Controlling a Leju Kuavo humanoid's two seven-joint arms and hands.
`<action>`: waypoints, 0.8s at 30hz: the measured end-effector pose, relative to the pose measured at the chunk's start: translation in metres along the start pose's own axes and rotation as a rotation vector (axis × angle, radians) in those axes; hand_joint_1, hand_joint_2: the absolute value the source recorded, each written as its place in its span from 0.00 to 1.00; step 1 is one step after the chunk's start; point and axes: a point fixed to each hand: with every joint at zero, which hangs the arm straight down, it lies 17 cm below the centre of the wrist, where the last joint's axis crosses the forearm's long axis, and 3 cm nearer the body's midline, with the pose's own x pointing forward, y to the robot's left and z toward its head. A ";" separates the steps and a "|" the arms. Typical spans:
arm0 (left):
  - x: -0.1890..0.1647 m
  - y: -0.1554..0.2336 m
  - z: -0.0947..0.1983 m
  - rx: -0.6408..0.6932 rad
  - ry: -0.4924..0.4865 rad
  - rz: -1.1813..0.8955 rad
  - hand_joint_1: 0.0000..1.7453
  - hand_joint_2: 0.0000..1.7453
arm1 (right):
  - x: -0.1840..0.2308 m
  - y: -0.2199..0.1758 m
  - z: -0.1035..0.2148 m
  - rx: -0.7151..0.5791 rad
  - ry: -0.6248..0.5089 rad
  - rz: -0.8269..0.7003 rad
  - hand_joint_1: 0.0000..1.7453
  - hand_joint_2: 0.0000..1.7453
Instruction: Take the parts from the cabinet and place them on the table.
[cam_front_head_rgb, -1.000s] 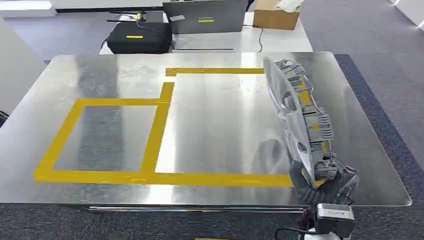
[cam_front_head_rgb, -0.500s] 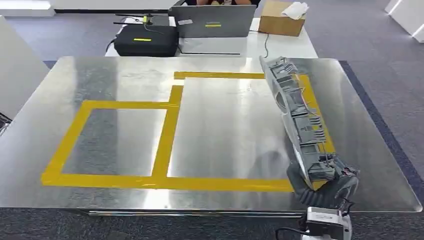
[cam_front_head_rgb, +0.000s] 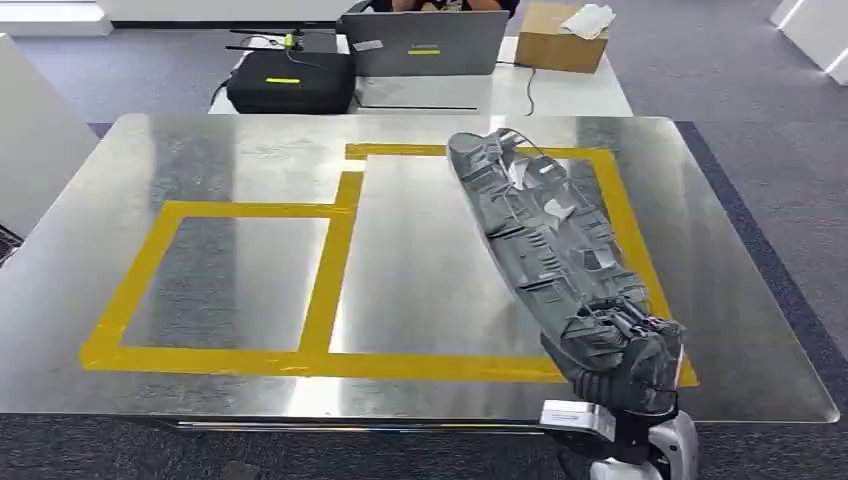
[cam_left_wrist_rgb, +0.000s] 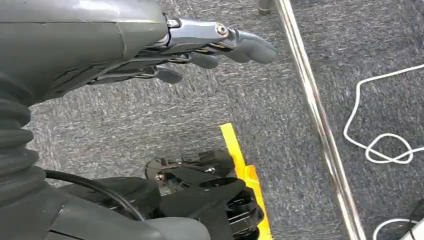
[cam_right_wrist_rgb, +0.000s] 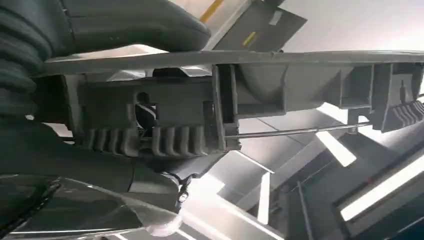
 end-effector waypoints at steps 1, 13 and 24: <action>0.000 0.000 0.000 -0.003 -0.001 -0.004 0.00 1.00 | 0.000 0.004 -0.002 0.020 -0.007 0.027 1.00 1.00; 0.021 -0.013 -0.014 -0.067 -0.006 -0.074 0.00 1.00 | -0.006 0.122 -0.025 0.462 -0.180 0.331 1.00 1.00; 0.023 -0.017 -0.020 -0.087 0.030 -0.109 0.00 1.00 | -0.059 0.185 -0.028 0.693 -0.161 0.474 1.00 1.00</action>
